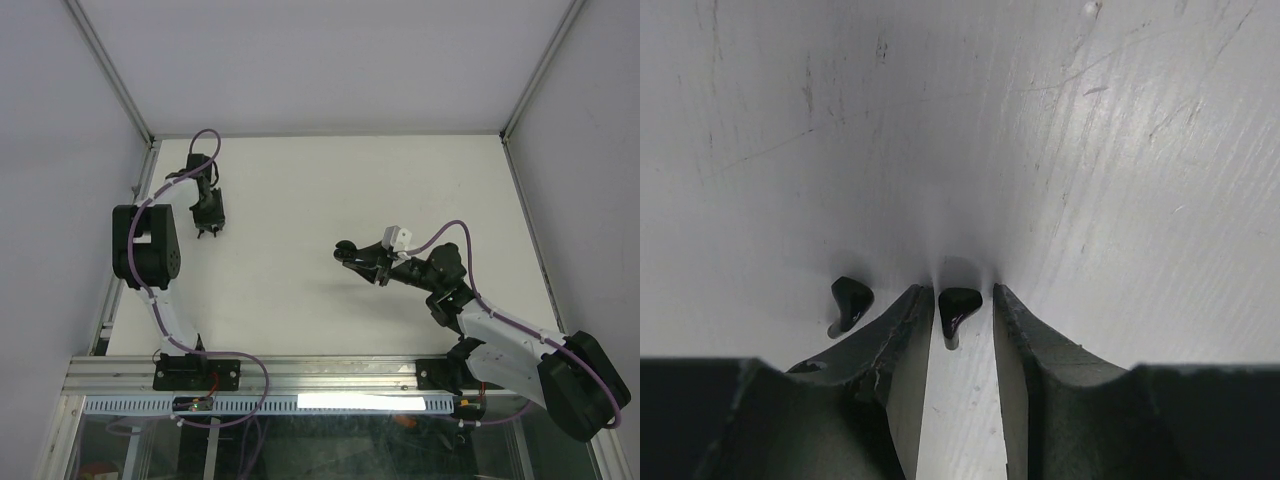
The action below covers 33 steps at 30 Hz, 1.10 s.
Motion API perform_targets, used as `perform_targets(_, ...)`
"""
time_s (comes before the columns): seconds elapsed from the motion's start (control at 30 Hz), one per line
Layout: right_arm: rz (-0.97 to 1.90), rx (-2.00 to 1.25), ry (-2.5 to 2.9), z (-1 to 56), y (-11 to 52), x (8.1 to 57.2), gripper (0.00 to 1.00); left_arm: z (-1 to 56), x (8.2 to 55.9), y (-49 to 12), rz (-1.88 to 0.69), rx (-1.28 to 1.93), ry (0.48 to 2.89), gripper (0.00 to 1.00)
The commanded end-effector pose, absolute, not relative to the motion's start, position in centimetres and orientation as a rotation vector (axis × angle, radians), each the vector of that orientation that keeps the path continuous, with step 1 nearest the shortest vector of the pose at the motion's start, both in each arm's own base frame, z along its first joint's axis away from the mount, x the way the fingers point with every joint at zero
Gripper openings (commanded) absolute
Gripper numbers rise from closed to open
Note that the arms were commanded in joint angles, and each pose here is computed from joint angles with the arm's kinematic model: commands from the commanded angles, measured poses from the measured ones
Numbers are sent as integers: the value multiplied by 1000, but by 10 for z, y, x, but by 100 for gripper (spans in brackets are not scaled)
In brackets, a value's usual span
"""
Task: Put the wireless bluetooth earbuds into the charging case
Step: Pick up the earbud from the center of the board.
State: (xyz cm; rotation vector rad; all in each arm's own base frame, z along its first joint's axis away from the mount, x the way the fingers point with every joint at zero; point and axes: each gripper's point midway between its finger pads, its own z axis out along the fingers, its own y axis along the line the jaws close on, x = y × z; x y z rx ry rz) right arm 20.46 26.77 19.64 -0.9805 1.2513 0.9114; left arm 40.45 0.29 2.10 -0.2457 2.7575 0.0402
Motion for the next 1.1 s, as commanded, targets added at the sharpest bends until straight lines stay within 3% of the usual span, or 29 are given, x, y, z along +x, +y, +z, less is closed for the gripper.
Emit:
perform_targets(0.0, 901, -977, 1183, 215, 269, 204, 0, 9, 401, 3, 119, -248, 2798, 31)
perform_targets(0.4, 895, -977, 1183, 215, 268, 204, 0, 15, 395, -6, 62, -243, 2802, 15)
perform_targets(1.07, 900, -941, 1178, 215, 273, 209, 0, 120, 370, -100, -221, -201, 2487, 7)
